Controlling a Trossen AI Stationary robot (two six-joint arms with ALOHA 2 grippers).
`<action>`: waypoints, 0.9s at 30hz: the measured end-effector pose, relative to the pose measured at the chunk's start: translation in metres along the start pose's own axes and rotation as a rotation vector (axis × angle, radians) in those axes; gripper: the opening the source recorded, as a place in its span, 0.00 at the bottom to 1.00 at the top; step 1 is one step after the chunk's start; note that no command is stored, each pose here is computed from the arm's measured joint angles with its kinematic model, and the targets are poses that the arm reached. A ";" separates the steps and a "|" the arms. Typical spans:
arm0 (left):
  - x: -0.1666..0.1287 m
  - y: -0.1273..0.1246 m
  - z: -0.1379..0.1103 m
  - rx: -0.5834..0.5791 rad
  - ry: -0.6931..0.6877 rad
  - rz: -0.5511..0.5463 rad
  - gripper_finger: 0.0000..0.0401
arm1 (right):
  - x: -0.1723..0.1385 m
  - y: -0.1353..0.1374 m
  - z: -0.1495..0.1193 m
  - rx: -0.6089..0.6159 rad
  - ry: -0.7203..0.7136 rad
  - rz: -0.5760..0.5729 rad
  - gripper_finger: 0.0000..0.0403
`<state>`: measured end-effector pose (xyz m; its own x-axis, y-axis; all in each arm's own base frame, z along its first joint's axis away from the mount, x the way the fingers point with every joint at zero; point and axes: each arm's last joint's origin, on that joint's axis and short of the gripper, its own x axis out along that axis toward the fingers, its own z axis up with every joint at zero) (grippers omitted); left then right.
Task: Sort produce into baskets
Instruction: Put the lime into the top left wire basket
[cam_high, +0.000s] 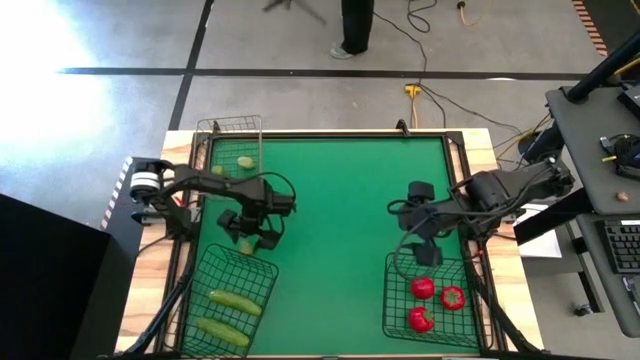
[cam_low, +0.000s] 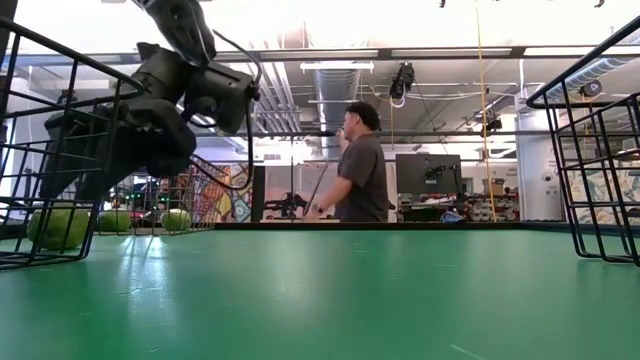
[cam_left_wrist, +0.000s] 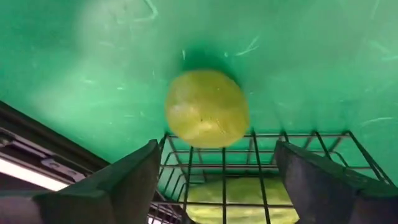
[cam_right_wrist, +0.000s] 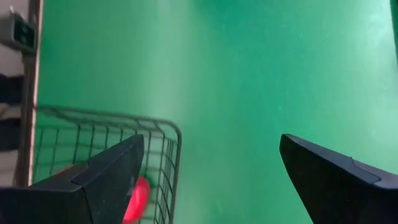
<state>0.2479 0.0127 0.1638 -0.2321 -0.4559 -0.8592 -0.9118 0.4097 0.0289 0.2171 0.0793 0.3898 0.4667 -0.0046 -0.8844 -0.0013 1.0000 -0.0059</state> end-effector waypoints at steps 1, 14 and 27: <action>0.001 -0.001 -0.001 -0.006 0.003 0.005 0.73 | -0.001 0.000 -0.002 -0.006 0.012 -0.002 0.91; 0.025 0.004 0.010 -0.128 -0.047 0.037 0.71 | -0.021 -0.005 -0.014 -0.020 -0.038 0.012 0.91; 0.021 -0.005 0.013 -0.095 -0.092 -0.036 0.39 | -0.023 -0.005 -0.014 -0.013 -0.049 0.015 0.91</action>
<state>0.2517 0.0111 0.1388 -0.1704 -0.3924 -0.9039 -0.9480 0.3155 0.0417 0.1941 0.0740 0.4033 0.5096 0.0108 -0.8603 -0.0200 0.9998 0.0007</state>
